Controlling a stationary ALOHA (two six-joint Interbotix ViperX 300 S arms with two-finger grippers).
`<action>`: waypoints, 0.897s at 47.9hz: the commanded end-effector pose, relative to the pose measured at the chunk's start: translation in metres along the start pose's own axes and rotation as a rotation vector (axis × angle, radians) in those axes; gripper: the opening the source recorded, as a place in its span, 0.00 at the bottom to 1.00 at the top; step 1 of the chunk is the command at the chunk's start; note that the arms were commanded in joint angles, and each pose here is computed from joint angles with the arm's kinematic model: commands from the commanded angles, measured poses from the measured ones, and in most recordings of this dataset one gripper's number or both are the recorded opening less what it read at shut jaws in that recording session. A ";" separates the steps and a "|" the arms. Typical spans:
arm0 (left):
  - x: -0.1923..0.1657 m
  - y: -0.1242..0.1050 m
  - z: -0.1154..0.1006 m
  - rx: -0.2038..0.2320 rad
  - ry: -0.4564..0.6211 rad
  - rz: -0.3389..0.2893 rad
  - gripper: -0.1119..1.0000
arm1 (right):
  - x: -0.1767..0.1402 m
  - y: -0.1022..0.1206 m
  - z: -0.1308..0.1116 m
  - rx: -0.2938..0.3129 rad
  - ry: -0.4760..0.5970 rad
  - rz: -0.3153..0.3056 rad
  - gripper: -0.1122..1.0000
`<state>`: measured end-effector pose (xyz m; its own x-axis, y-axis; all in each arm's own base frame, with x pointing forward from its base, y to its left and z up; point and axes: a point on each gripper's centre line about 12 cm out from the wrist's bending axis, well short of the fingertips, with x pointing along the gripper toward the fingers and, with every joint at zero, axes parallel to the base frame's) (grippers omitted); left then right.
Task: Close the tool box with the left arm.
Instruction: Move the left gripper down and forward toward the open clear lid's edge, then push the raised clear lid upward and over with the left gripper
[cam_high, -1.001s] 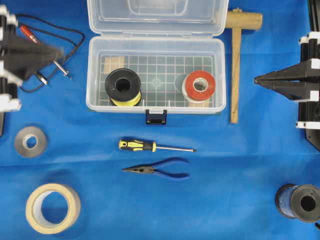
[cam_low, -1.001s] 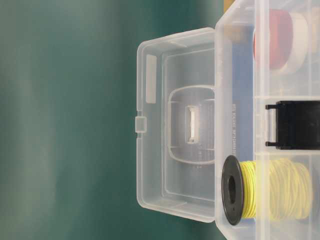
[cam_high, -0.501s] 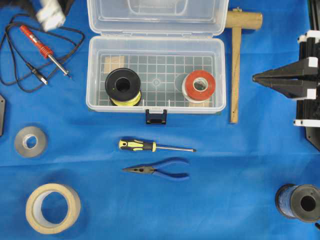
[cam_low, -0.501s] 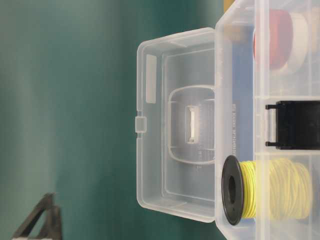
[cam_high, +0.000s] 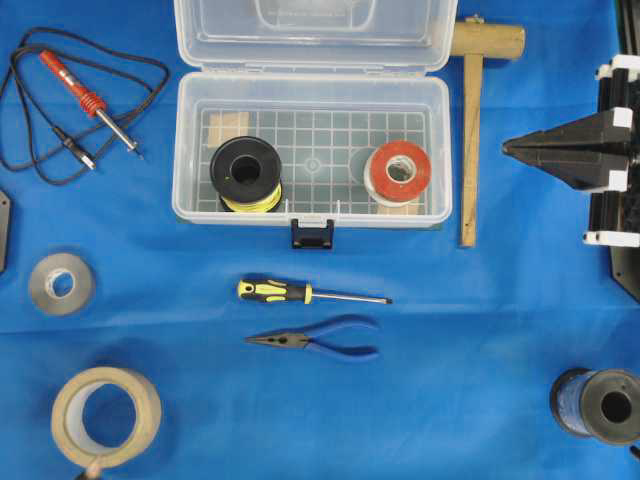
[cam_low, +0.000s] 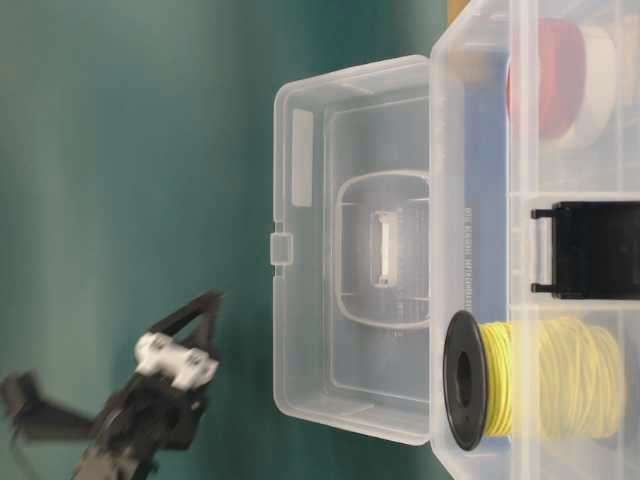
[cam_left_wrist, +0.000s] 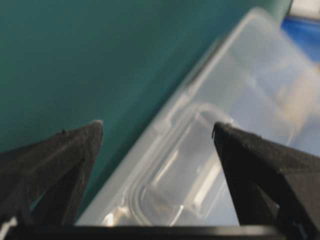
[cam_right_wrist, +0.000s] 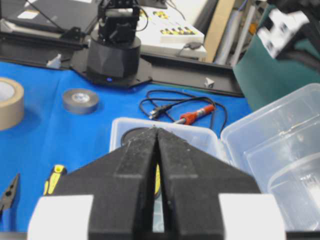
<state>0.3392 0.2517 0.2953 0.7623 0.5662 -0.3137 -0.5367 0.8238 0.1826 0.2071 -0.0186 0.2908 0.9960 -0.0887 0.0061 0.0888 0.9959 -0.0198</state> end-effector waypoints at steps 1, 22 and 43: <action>0.012 0.007 0.010 0.019 0.023 0.005 0.94 | 0.002 -0.001 0.006 -0.002 -0.012 -0.003 0.10; 0.060 0.023 -0.023 0.079 0.257 -0.019 0.94 | 0.002 -0.001 0.001 -0.002 0.017 -0.004 0.10; 0.046 -0.021 -0.021 0.150 0.395 -0.151 0.94 | 0.001 -0.006 -0.001 -0.003 0.030 -0.030 0.10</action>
<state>0.3680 0.2800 0.2406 0.5865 0.4340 -0.6838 -0.3876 0.8917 0.2335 0.2065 -0.0234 0.2868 0.9934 -0.1118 -0.0276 0.1112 0.9935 -0.0228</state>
